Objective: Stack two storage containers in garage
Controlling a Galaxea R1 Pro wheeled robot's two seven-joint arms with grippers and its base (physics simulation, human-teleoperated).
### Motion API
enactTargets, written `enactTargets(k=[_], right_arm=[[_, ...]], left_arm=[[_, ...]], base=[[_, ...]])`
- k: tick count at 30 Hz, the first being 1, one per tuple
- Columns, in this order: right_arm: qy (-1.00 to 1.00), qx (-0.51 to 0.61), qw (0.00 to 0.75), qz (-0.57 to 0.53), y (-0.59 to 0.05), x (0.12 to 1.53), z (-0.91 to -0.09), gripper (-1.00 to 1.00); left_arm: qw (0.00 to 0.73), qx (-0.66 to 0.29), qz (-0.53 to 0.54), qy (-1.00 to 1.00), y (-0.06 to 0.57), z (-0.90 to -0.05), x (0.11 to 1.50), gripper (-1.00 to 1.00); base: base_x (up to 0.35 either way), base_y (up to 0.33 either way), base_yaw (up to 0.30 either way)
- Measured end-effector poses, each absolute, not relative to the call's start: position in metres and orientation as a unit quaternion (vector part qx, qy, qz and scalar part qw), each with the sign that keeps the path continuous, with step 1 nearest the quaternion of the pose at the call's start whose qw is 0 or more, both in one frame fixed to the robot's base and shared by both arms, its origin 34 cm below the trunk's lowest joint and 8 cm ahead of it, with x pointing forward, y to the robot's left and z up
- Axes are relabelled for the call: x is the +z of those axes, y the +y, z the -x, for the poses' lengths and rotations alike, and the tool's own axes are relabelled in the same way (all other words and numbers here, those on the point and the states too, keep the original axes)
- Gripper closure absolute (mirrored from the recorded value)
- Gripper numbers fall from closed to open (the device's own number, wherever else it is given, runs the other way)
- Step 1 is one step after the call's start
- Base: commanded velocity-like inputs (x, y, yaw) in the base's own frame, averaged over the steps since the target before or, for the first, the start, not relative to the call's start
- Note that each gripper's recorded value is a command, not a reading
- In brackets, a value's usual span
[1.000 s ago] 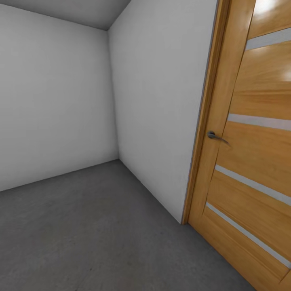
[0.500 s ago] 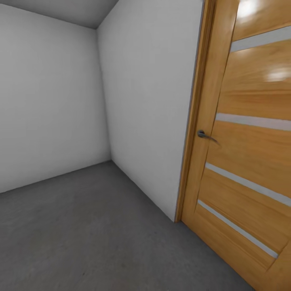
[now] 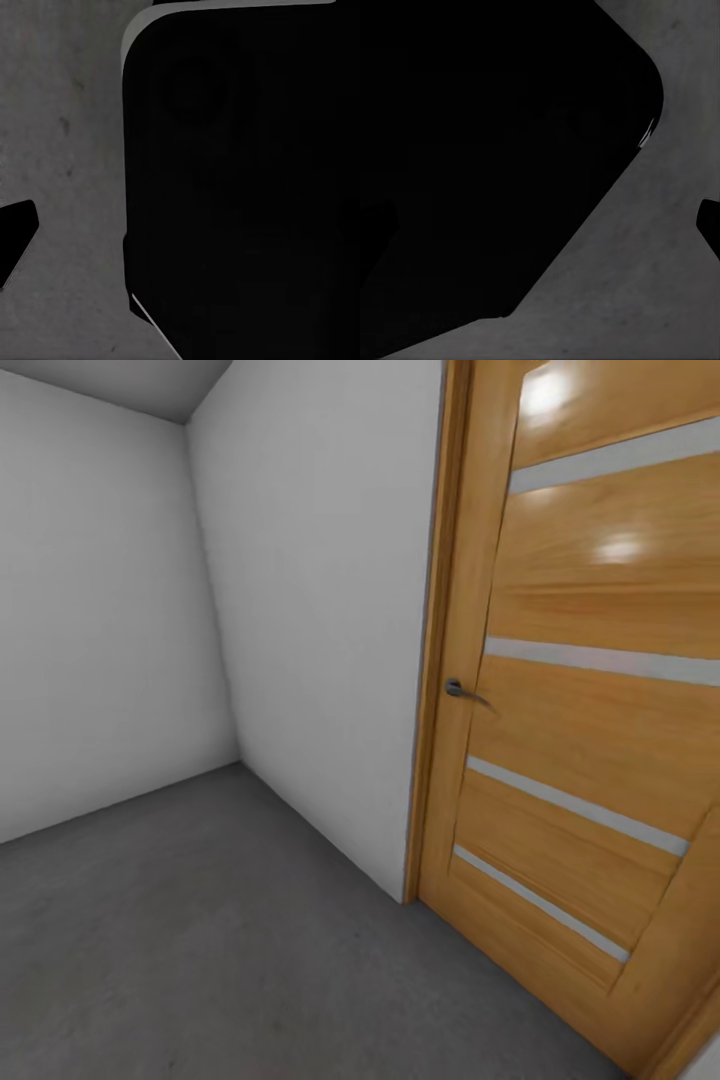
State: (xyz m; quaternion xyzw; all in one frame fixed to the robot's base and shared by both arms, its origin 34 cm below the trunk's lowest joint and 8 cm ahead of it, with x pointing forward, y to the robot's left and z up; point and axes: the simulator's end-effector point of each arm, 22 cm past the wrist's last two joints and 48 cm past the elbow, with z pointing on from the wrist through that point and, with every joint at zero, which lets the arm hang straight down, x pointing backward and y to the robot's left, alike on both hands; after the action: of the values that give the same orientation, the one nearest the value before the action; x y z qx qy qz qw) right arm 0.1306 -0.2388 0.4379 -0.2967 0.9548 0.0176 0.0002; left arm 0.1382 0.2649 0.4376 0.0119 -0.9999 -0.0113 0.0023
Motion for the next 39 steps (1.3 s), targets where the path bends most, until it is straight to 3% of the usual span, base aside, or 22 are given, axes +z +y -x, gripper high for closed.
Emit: enactTargets(k=[6,26,39], right_arm=[[0.955,0.018,0.001,0.296,-0.2388,0.438,-0.1307,-1.0],[0.955,0.018,0.001,0.296,-0.2384,0.438,-0.1307,-1.0],[0.955,0.018,0.001,0.296,-0.2385,0.438,-0.1306,-1.0]], left_arm=[[0.003,-0.013,-0.013,-1.0,0.266,-0.1379,0.4378,-1.0],[0.002,-0.014,-0.013,-1.0,0.2667,-0.138,0.4378,-1.0],[0.002,-0.014,-0.013,-1.0,0.2672,-0.1382,0.4378,-1.0]], base=[[0.213,0.0,-0.188],[0.321,0.0,-0.011],[0.322,0.0,-0.218]])
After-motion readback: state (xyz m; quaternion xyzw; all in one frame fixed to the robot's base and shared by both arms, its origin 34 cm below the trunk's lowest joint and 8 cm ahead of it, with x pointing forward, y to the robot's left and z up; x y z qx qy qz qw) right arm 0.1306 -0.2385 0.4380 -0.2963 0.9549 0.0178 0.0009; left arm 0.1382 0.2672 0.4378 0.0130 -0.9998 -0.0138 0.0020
